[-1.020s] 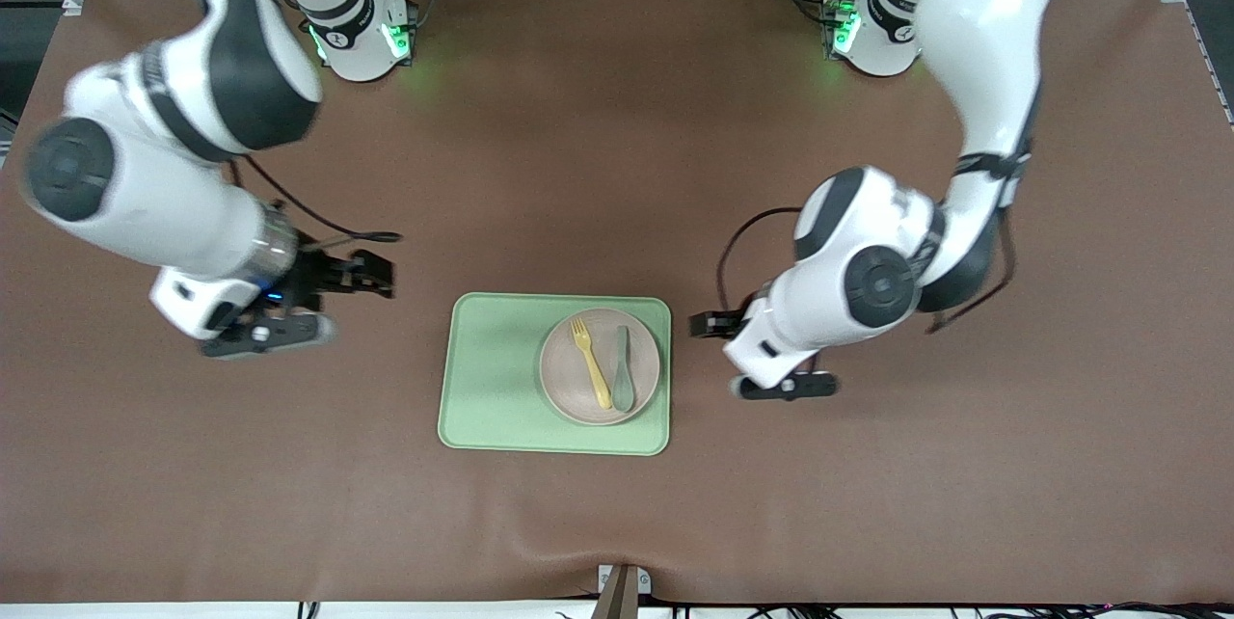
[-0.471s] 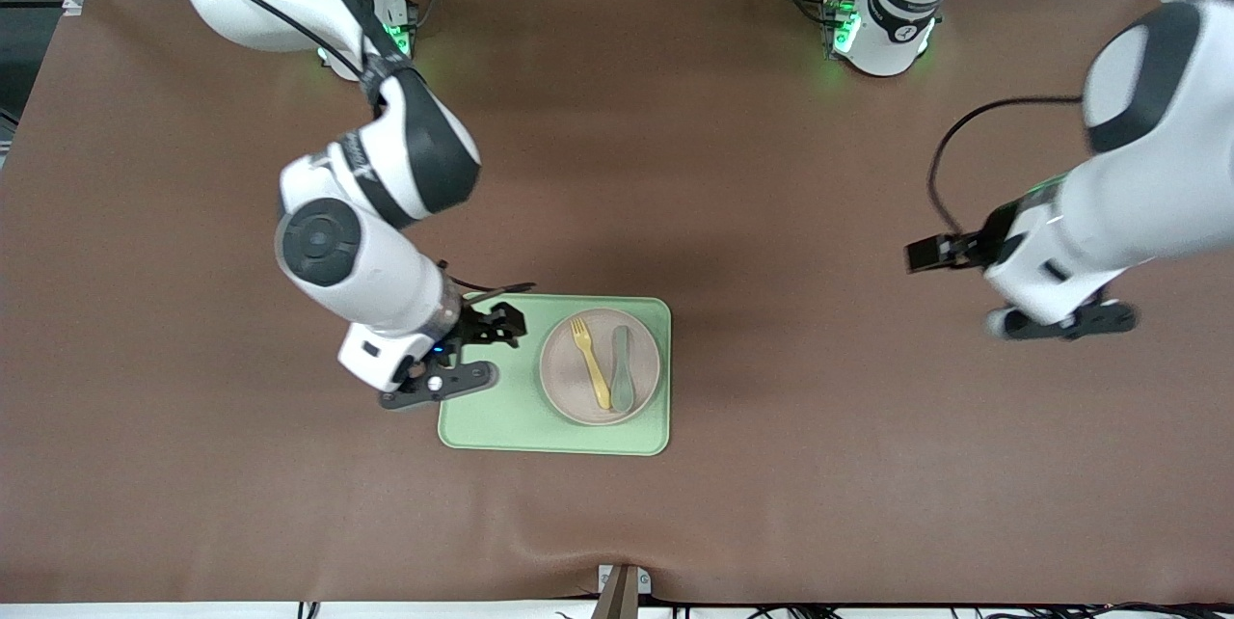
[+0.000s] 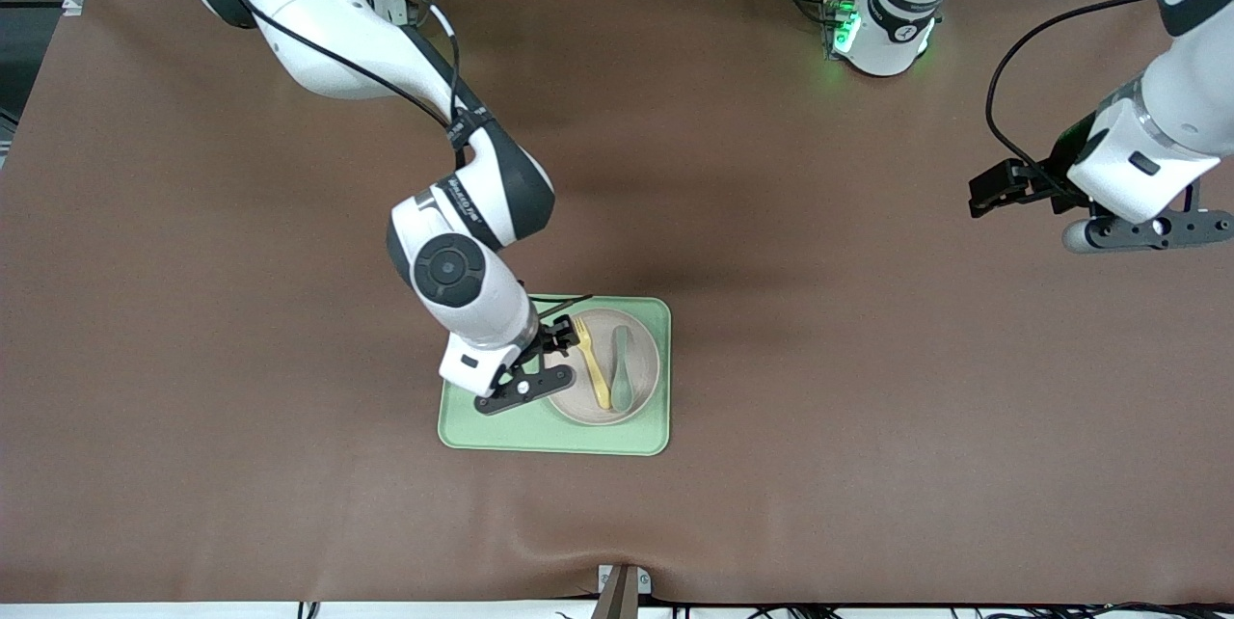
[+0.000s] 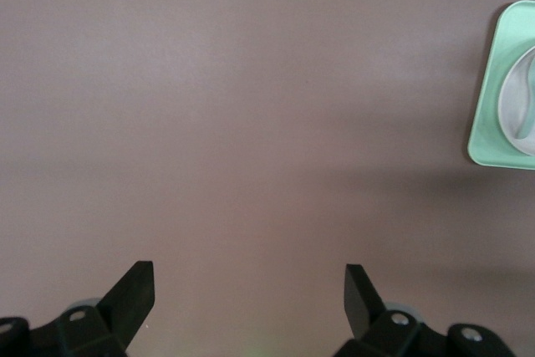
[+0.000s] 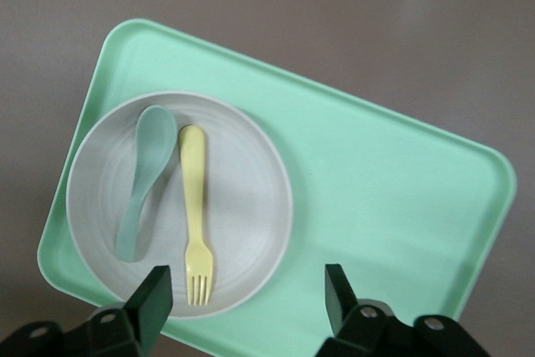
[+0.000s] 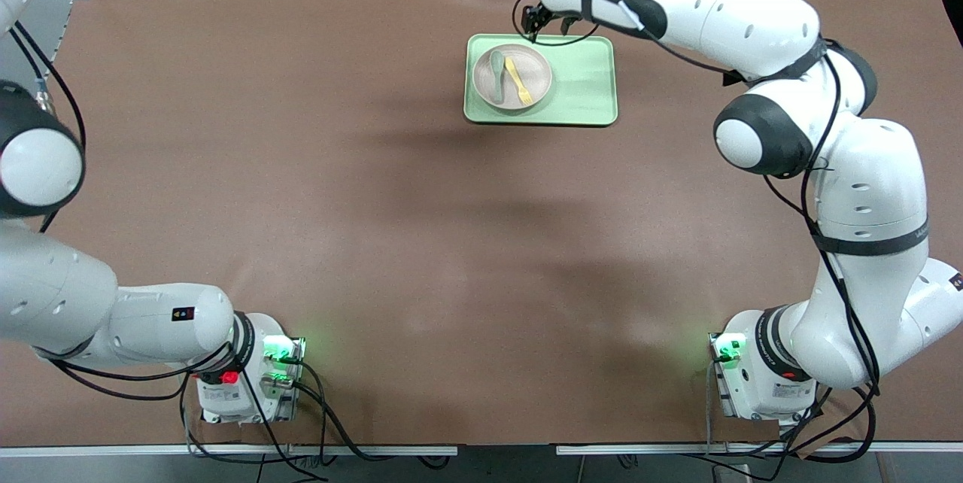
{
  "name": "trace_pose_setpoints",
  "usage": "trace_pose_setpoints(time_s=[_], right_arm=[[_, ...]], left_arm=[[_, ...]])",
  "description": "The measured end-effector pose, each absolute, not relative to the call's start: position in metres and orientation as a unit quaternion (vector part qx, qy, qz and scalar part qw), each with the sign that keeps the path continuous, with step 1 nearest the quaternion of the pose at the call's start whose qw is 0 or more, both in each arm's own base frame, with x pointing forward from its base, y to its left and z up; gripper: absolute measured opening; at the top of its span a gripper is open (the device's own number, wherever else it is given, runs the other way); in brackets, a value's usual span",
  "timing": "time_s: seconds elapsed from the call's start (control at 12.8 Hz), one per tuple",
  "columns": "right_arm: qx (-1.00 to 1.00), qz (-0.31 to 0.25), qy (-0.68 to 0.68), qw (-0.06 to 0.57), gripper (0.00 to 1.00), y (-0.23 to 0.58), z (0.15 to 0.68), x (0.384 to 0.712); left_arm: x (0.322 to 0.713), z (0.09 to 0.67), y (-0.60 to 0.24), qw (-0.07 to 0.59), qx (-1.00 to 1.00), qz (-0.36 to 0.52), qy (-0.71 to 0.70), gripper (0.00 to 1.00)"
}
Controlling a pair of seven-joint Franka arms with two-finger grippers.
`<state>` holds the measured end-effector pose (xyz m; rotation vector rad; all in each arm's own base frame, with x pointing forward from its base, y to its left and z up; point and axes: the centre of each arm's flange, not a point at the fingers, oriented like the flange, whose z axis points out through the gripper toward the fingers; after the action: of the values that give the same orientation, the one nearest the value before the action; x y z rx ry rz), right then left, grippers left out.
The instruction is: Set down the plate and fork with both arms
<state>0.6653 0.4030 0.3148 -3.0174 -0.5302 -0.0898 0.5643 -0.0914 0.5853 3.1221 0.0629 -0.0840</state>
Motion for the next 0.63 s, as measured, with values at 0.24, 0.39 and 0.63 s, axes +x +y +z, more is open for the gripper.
trace_pose_setpoints(time_s=[0.24,0.39,0.63], right_arm=[[-0.98,-0.035,-0.193,0.028,0.7,0.427,0.288,0.654],[-0.981,-0.039,-0.19,0.025,0.7,0.434,0.268,0.652],[-0.98,-0.048,-0.19,0.017,0.65,0.439,0.241,0.651]], left_arm=[[0.555,0.583,-0.081,0.005,1.0,-0.021,0.017,1.0],[0.554,0.588,-0.081,0.006,1.0,-0.014,0.018,1.0],[0.553,0.607,-0.078,0.007,1.0,0.0,0.02,1.0]])
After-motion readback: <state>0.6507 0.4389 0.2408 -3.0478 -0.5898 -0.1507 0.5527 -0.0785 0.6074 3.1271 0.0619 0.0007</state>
